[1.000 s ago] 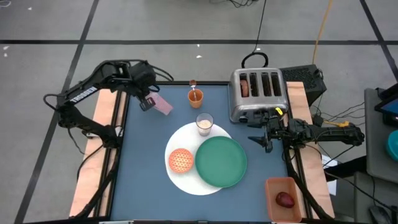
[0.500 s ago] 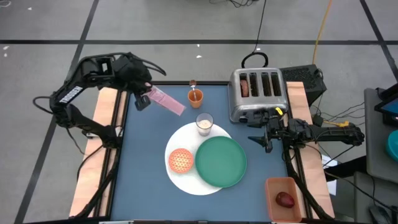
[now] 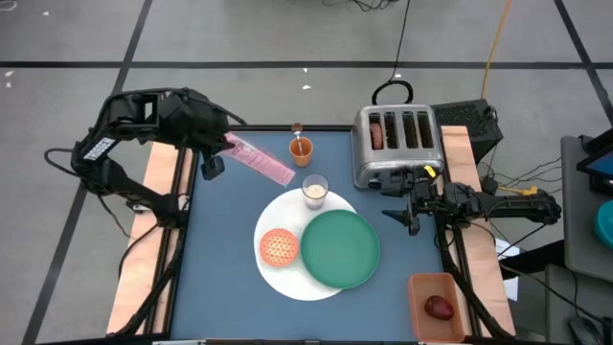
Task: Arrange a breakfast setting
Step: Pour the cereal into the orange bowl
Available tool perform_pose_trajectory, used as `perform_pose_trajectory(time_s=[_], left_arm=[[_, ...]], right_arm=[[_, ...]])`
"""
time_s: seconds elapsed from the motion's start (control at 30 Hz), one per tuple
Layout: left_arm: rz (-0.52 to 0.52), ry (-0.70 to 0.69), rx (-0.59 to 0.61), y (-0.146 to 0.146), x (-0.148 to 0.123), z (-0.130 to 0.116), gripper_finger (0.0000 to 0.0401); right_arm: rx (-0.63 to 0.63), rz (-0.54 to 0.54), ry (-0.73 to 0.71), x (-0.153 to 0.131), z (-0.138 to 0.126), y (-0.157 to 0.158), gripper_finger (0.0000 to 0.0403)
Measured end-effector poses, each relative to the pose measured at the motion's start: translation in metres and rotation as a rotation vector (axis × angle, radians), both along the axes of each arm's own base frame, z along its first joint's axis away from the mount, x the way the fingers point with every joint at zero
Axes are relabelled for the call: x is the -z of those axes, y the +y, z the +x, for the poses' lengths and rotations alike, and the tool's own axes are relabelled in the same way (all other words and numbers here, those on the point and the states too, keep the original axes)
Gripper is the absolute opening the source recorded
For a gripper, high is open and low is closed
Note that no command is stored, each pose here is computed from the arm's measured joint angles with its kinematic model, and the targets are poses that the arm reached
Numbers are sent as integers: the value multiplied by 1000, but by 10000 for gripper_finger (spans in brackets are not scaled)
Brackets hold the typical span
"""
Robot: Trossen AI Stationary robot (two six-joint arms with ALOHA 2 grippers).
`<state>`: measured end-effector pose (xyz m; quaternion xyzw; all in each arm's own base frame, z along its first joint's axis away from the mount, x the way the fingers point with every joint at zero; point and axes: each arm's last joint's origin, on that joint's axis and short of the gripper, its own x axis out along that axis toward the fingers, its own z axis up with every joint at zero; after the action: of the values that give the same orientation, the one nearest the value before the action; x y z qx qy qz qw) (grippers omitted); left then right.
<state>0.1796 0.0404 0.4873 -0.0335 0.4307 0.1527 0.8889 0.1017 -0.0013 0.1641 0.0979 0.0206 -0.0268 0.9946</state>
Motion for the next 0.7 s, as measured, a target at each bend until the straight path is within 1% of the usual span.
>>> perform_pose_trajectory(time_s=[0.13, 0.33, 0.53, 0.7], left_arm=[[-20, -23, 69, -9, -4, -1, 0], [-47, -55, 171, -24, -10, -2, 0], [-46, -84, 257, -39, -16, -6, 0], [-80, -93, 352, -52, -18, -7, 0]], right_arm=[[1, 0, -13, -1, 0, 0, 286], [3, 7, -88, -8, 0, 0, 286], [0, 119, -137, -13, 0, 0, 286], [-7, 267, -167, -15, 0, 0, 286]])
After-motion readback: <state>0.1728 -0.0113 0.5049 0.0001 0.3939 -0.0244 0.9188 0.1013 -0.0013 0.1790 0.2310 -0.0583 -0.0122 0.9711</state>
